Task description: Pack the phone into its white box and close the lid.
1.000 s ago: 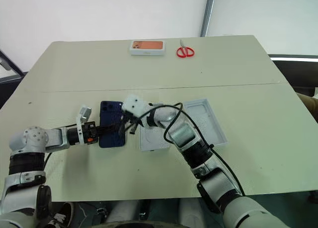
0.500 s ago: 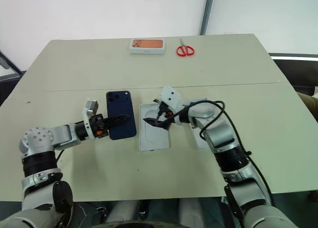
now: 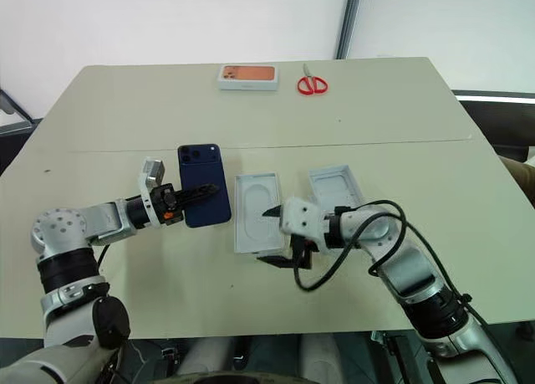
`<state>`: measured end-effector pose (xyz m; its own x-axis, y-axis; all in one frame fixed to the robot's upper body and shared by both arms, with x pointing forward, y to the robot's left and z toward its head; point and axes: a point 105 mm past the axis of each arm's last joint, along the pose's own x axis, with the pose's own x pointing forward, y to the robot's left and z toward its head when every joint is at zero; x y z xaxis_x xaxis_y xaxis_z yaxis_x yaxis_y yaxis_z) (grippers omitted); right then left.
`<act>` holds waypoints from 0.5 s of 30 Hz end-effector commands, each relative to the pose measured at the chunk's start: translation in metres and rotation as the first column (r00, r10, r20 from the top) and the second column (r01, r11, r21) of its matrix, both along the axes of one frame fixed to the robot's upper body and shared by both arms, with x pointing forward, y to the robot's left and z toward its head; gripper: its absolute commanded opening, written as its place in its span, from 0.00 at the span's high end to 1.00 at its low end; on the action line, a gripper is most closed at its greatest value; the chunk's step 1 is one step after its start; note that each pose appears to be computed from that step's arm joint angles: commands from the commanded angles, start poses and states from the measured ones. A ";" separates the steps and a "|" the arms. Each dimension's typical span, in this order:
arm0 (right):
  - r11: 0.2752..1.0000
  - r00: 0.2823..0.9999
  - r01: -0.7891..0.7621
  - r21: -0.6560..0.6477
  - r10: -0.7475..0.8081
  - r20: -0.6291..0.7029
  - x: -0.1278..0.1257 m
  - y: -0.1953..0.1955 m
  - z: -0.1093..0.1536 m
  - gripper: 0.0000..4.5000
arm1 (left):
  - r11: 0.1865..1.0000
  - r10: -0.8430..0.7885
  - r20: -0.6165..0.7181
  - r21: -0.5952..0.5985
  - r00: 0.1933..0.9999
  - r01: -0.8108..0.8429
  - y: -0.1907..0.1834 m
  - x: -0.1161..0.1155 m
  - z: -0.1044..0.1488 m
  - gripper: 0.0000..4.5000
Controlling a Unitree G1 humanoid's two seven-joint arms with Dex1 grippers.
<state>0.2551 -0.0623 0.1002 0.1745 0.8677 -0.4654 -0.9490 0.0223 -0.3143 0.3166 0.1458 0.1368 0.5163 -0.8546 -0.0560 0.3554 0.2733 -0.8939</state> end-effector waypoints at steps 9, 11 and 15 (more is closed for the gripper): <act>0.990 0.999 -0.033 -0.134 0.036 0.019 0.010 -0.001 -0.027 0.50 | 1.000 -0.008 0.063 -0.014 0.998 0.009 -0.001 -0.003 0.012 1.00; 0.994 1.000 -0.023 -0.105 0.024 0.007 0.011 0.002 -0.023 0.61 | 1.000 -0.013 0.064 -0.012 0.998 0.014 -0.003 -0.004 0.012 1.00; 0.994 1.000 -0.026 -0.102 0.026 -0.003 0.011 0.005 -0.022 0.61 | 1.000 -0.008 0.063 -0.002 0.998 0.009 -0.004 -0.003 0.011 1.00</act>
